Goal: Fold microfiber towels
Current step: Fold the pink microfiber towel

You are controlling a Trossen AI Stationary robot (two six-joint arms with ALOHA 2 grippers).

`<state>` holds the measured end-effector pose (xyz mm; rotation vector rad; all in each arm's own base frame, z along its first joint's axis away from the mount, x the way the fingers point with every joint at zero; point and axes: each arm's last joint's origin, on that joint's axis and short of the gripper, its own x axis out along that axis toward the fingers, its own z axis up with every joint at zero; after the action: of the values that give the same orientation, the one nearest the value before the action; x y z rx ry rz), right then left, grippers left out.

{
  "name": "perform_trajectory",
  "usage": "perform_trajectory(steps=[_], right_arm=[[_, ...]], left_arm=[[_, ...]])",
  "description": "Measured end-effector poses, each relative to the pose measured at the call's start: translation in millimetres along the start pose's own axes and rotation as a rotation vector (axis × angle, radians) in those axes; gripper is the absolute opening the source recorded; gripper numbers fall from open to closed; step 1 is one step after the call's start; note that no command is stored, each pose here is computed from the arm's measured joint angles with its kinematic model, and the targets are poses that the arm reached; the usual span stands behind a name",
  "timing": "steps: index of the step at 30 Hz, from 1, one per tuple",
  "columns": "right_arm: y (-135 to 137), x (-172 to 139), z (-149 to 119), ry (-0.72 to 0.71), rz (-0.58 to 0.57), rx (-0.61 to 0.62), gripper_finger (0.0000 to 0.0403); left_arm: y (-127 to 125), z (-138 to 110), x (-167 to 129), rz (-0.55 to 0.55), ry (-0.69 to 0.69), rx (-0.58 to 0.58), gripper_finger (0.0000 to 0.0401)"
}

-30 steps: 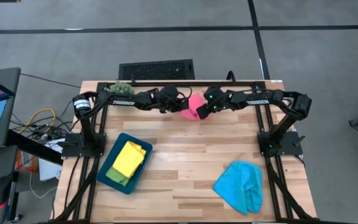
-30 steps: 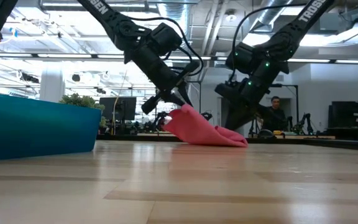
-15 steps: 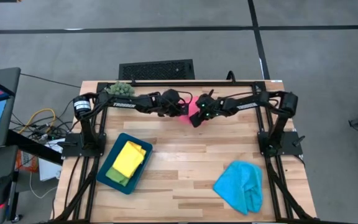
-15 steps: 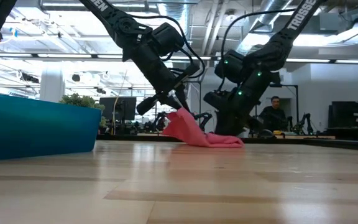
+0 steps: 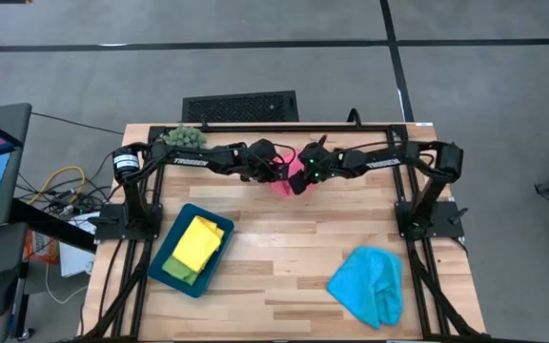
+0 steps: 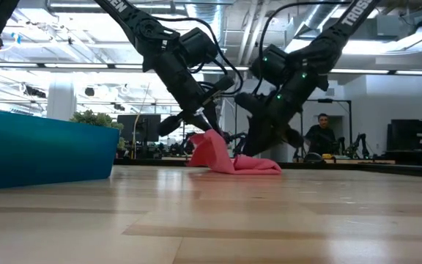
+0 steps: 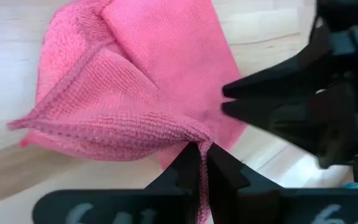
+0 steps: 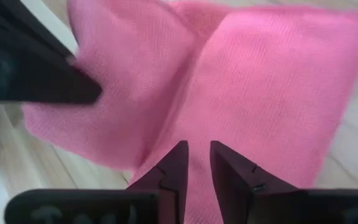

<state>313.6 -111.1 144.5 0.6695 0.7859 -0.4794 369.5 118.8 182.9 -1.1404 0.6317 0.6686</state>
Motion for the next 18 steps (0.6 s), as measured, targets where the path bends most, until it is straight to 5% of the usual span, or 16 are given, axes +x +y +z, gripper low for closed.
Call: perform_trajectory(steps=[10, 18], right_arm=[[-14.9, -23.1, 14.3, -0.029, -0.031, 0.021, 0.0092], [-41.0, -13.7, -6.8, 0.020, -0.050, 0.065, 0.0092]], left_arm=[[-0.3, 0.1, 0.0, -0.004, -0.001, -0.031, 0.0006], [-1.4, 1.1, 0.0, -0.011, -0.016, -0.050, 0.0002]])
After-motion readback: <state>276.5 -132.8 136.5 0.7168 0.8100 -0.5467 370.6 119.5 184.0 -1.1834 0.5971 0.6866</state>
